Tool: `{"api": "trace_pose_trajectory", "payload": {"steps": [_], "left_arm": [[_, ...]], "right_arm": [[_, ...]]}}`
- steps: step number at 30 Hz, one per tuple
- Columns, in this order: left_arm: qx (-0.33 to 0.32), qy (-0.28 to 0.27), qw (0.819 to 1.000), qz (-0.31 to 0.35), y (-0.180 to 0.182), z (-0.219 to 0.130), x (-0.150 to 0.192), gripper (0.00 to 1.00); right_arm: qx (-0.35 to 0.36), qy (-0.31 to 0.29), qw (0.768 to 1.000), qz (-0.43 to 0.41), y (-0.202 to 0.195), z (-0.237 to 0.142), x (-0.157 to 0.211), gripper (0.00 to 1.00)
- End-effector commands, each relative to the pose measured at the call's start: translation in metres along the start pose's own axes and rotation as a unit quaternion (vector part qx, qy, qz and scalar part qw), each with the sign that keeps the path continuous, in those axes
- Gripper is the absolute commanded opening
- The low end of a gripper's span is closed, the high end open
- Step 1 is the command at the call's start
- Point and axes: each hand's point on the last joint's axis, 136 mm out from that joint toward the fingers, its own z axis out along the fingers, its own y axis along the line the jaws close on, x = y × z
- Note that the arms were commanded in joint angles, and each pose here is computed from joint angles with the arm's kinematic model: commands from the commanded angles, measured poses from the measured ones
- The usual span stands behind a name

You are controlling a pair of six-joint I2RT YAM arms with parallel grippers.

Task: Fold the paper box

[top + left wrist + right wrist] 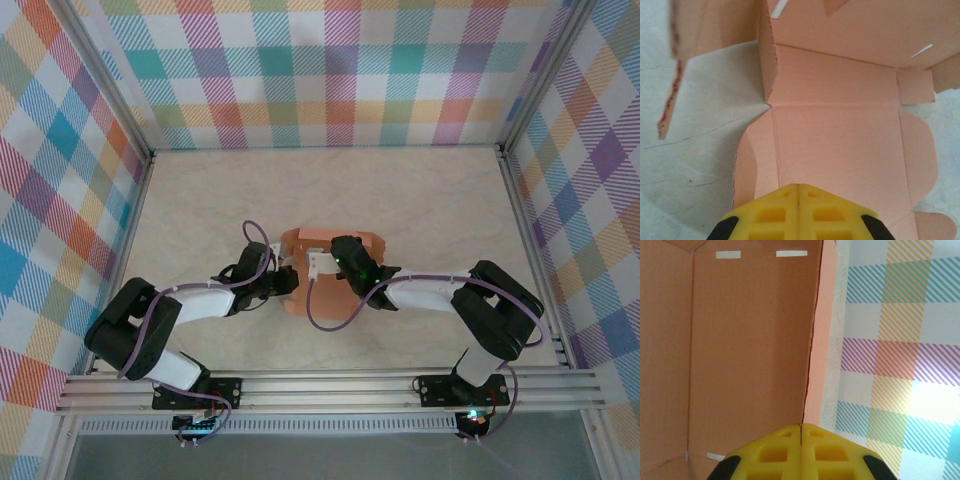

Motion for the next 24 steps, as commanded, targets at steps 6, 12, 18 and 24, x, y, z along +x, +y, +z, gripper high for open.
{"api": "trace_pose_trajectory", "payload": {"steps": [6,12,18,24], "left_arm": [[-0.040,-0.014,0.998,-0.056,0.026,-0.018,0.022,0.00],[-0.068,0.004,0.995,-0.066,0.038,-0.031,0.038,0.00],[-0.065,0.010,0.995,-0.073,0.039,-0.041,0.046,0.01],[-0.079,-0.005,0.996,-0.051,0.039,-0.060,0.042,0.06]], "right_arm": [[0.012,-0.010,0.999,-0.033,0.005,-0.013,-0.008,0.00],[0.019,-0.024,0.998,-0.046,0.000,-0.029,-0.019,0.00],[0.008,-0.035,0.997,-0.065,0.010,-0.046,-0.028,0.00],[-0.002,-0.028,0.999,-0.042,0.013,-0.044,-0.026,0.00]]}}
